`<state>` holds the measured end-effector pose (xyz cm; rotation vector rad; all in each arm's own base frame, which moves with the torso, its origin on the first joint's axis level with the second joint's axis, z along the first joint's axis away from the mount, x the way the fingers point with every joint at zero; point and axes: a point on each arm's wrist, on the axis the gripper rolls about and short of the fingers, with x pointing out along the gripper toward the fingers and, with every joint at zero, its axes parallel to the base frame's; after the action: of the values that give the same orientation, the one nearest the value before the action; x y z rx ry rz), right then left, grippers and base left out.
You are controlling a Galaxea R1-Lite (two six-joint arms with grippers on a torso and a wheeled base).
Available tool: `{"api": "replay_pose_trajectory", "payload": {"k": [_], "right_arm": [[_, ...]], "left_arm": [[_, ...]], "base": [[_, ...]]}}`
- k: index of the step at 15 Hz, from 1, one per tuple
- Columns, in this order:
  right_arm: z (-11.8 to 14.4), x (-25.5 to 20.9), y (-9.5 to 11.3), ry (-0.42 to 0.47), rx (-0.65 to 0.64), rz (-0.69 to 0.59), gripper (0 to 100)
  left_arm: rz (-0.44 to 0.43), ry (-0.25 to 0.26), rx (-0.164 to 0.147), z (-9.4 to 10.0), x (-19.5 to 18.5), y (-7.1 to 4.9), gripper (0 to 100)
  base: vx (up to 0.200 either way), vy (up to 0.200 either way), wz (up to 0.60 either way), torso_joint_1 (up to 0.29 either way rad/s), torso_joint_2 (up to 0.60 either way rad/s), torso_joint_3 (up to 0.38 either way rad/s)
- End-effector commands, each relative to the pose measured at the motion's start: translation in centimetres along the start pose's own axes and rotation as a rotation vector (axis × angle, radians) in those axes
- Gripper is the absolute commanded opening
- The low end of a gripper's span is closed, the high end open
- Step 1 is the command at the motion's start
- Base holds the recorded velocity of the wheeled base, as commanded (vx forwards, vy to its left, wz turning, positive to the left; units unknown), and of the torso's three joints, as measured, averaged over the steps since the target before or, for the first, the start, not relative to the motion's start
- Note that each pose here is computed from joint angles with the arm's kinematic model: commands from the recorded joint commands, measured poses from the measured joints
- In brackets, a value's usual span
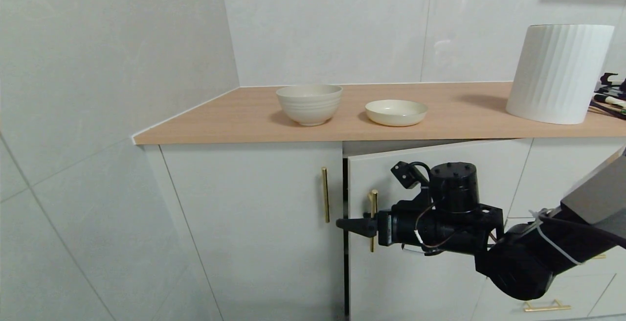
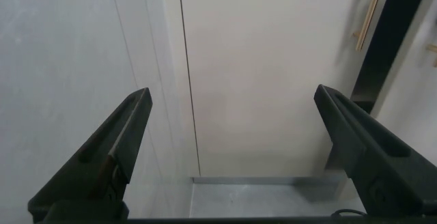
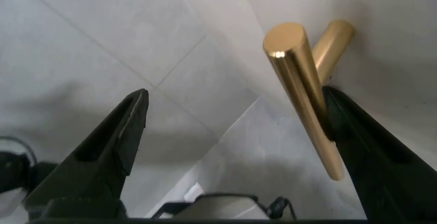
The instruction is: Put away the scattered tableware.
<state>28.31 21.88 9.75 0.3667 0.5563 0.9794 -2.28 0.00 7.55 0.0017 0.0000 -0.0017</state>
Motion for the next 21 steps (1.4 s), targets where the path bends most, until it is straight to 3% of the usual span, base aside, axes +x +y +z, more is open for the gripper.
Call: {"api": "replay_pose_trajectory", "payload": {"k": [1,9,11,12,14,16,17,18,19,21], "right_arm": [[0.3,-1.0,1.1,-0.008,-0.011,0.024,100],[0.4,-2.5,2.3,-0.008,0.015,0.055,100],[0.3,-2.6,2.4,-0.001,0.016,0.063,100],[0.1,-2.5,2.6,0.008,0.014,0.074,100],[-0.2,-2.3,3.0,0.021,0.012,0.085,100],[-0.7,-2.2,3.5,0.038,0.011,0.096,100],[-0.7,-2.2,3.7,0.038,0.008,0.101,100],[-0.7,-2.4,3.8,0.037,0.007,0.105,100],[-0.7,-2.4,3.9,0.036,0.006,0.105,100],[-0.6,-2.5,3.9,0.033,0.004,0.107,100]], "left_arm": [[0.000,0.000,0.000,0.0,0.0,0.0,100],[-0.001,-0.006,0.026,0.1,0.0,0.0,100],[-0.171,-0.101,0.020,3.8,-1.2,-0.4,100],[-0.282,-0.063,-0.002,5.6,-1.4,-0.6,100],[-0.409,0.035,-0.031,9.3,-0.5,-0.9,100],[-0.517,0.187,-0.066,12.4,3.5,-1.1,100],[-0.547,0.230,-0.077,13.1,4.8,-1.2,100],[-0.603,0.346,-0.117,13.9,8.5,-1.3,100],[-0.649,0.398,-0.139,14.3,11.5,-1.5,100],[-0.737,0.447,-0.161,13.7,16.8,-2.3,100]], "base": [[0.000,0.000,0.00,0.000,0.00,0.000],[0.000,0.000,0.00,0.000,0.00,0.000],[0.000,0.000,0.00,0.000,0.00,0.000],[0.000,0.000,0.00,0.000,0.00,0.000],[0.000,0.000,0.00,0.000,0.00,0.000],[0.000,0.000,0.00,0.000,0.00,0.000],[0.000,0.000,0.00,0.000,0.00,0.000],[0.000,0.000,0.00,0.000,0.00,0.000],[0.000,0.000,0.00,0.000,0.00,0.000],[0.000,0.000,0.00,0.000,0.00,0.000]]}}
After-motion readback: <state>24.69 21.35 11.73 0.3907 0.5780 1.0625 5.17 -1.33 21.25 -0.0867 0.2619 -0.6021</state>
